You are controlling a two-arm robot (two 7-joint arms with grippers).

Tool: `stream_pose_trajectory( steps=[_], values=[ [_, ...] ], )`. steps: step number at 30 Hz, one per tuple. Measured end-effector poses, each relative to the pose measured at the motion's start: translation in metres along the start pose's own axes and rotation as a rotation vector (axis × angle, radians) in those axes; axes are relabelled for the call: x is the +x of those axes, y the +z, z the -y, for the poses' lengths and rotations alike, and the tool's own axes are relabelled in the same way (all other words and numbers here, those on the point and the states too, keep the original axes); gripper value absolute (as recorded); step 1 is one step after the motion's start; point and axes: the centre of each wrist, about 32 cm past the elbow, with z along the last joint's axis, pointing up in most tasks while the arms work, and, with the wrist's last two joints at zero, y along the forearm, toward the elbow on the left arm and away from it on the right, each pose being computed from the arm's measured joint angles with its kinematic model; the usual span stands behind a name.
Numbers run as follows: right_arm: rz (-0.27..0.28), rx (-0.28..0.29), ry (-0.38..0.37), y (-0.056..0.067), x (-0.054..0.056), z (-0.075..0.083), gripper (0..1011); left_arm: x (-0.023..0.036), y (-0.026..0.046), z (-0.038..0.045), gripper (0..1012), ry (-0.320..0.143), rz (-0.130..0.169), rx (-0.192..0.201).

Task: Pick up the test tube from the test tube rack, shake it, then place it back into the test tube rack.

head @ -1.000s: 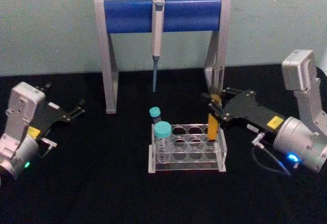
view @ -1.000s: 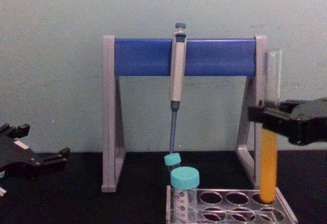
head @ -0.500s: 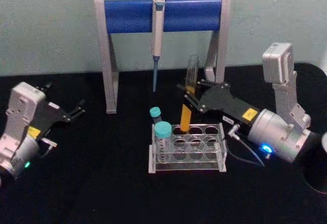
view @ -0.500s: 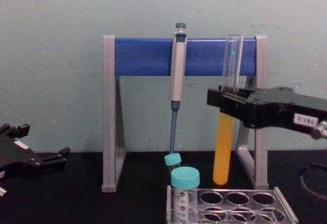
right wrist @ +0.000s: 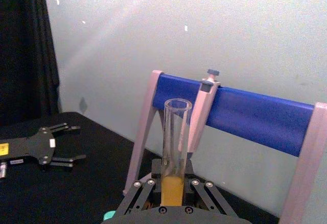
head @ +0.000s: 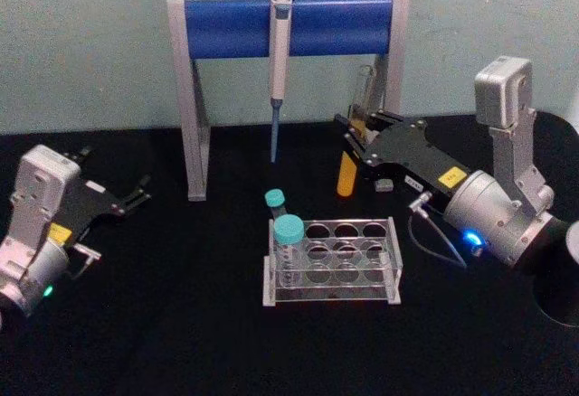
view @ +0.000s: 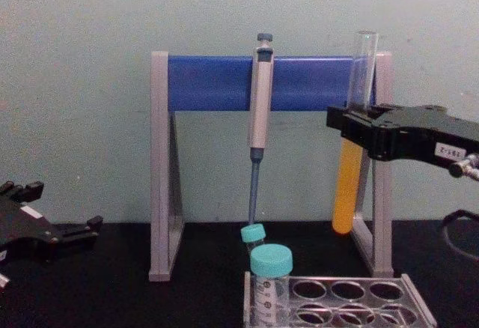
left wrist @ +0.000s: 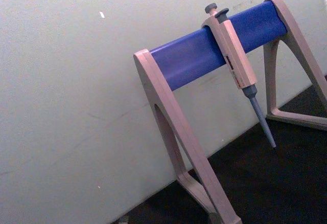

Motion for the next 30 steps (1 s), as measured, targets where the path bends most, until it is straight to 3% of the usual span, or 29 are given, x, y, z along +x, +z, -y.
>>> stream_pose_trajectory(
  steps=[15, 24, 30],
  values=[
    [0.017, -0.014, -0.028, 0.000, 0.002, 0.005, 229, 0.0000, 0.0000, 0.0000, 1001, 0.000, 0.000, 0.000],
    [0.062, -0.066, -0.047, 0.006, 0.005, 0.022, 229, 0.0000, 0.0000, 0.0000, 1002, 0.000, 0.000, 0.000],
    [0.060, -0.111, 0.000, 0.011, 0.000, 0.036, 229, 0.0000, 0.0000, 0.0000, 1001, 0.000, 0.000, 0.000]
  ],
)
